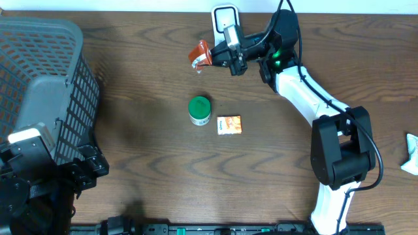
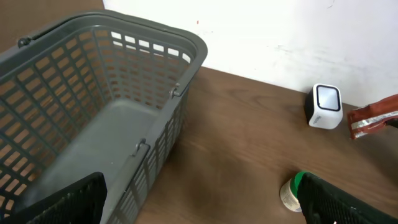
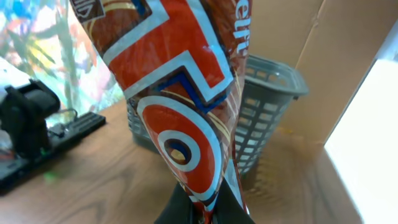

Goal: Scan the item barcode
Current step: 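Lift the TOP bar with the right gripper and carry it toward the scanner, then hold the TOP bar in front of the scanner window with the right gripper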

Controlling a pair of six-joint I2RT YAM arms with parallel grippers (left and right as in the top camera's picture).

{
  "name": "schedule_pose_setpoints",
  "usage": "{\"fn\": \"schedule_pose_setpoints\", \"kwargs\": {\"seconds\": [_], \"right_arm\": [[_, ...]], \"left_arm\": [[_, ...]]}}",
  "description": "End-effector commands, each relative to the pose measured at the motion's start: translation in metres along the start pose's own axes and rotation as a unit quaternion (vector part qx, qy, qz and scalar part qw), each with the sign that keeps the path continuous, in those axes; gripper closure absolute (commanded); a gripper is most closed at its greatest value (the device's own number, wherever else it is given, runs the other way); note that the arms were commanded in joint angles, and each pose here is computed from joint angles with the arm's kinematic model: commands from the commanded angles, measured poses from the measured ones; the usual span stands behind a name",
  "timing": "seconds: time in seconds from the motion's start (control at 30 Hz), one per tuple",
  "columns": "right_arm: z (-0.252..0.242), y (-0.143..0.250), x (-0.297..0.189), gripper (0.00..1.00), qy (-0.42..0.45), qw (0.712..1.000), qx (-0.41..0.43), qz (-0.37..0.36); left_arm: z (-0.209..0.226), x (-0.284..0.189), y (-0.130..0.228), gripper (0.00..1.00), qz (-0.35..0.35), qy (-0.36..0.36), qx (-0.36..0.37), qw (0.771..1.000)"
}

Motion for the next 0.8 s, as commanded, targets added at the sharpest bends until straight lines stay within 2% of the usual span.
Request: {"fn": "schedule_pose_setpoints", "kwargs": {"seconds": [0.0,0.37,0.77], "right_arm": [[-0.0001,-0.0022,-0.0019,0.99,-0.004,0.998,0.059,0.001],[-0.0005,-0.0022,-0.0031,0.99,-0.003,0.976,0.216,0.001],[-0.0009,0.0005,-0.0059,0.99,0.000,0.965,0.263,0.002]], "left_arm": [[-0.0017,-0.0003,0.0004,0.02,0.000,0.006,-0.004,1.000],[-0.0017,-0.0003,0.0004,0.02,0.000,0.006,-0.004,1.000],[-0.0017,-0.0003,0.0004,0.02,0.000,0.006,-0.004,1.000]]}}
Point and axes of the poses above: each gripper's point midway between its finger pads, its own x axis out along the fingers, its own z axis along the line the jaws close on, y = z × x, the point moved 4 cm from there along -x, back along the fingers
